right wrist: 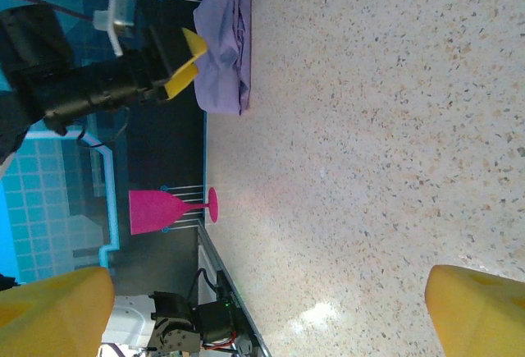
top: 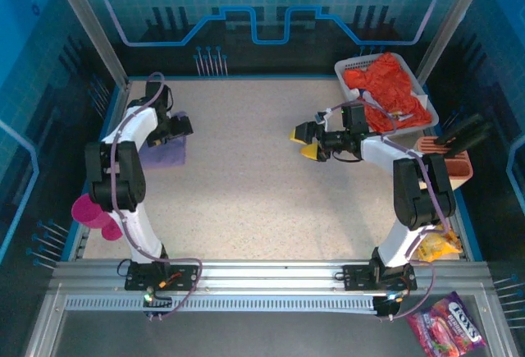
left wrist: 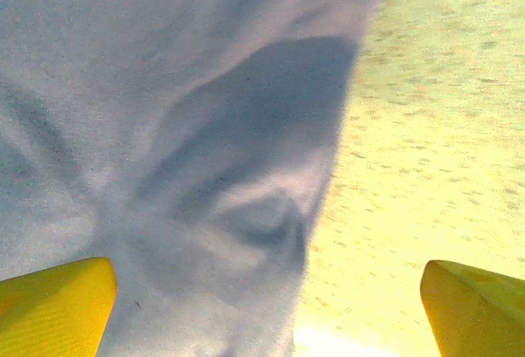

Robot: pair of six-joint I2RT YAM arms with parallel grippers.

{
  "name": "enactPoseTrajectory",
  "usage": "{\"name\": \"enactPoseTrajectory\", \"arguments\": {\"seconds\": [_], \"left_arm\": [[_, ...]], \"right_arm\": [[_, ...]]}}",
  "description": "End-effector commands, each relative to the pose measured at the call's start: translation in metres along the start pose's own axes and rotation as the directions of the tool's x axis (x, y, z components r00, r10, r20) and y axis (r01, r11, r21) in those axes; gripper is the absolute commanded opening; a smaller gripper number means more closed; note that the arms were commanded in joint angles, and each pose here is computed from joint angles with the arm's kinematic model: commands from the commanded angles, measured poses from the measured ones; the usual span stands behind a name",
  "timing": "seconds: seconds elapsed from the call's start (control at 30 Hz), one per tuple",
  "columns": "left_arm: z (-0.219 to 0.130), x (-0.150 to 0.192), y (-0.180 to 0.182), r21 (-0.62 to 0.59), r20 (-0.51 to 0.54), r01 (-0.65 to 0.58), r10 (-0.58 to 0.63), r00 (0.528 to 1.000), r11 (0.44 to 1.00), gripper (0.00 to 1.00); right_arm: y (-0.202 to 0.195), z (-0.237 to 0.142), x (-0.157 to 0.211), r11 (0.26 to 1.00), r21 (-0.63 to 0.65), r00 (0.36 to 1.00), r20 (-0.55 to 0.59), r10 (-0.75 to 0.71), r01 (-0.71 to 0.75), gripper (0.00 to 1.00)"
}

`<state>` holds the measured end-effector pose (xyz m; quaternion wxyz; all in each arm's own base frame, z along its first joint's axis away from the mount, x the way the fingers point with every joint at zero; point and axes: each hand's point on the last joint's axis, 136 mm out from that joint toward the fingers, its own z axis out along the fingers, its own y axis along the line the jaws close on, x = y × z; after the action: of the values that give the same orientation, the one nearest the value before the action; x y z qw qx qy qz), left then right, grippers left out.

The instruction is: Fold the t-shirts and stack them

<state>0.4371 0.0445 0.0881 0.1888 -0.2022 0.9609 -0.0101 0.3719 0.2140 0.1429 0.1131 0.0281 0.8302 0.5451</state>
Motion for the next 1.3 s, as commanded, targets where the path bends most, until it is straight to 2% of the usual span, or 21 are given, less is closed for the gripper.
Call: {"name": "enactPoseTrajectory", "arguments": {"seconds": [0.0,0.2,0.37,0.7,1.27], "left_arm": [[-0.023,0.002,-0.023,0.065,0.005,-0.032,0.032,0.999,0.997,0.96],[-0.001,0.032,-0.079,0.171,-0.047,-0.044,0.053,0.998,0.984,0.97],[0.031,0.050,-0.099,0.189,-0.109,-0.036,0.057,0.992,0.981,0.97],[0.065,0.053,-0.077,0.113,-0.199,-0.009,0.031,0.979,0.994,0.96],[0.065,0.043,-0.039,0.084,-0.214,0.025,-0.006,0.977,0.996,0.93]], "right_arm": [[0.013,-0.004,0.002,0.999,-0.031,1.000,-0.003,-0.029,0.028,0.98],[0.010,-0.002,0.000,0.999,-0.029,1.000,0.003,-0.020,0.020,0.98],[0.011,-0.001,0.000,0.999,-0.035,1.000,0.001,-0.020,0.020,0.98],[0.006,-0.002,0.005,0.999,-0.032,1.000,-0.001,-0.015,0.015,0.98],[0.008,-0.002,0.003,0.999,-0.037,1.000,-0.001,-0.017,0.017,0.98]]}}
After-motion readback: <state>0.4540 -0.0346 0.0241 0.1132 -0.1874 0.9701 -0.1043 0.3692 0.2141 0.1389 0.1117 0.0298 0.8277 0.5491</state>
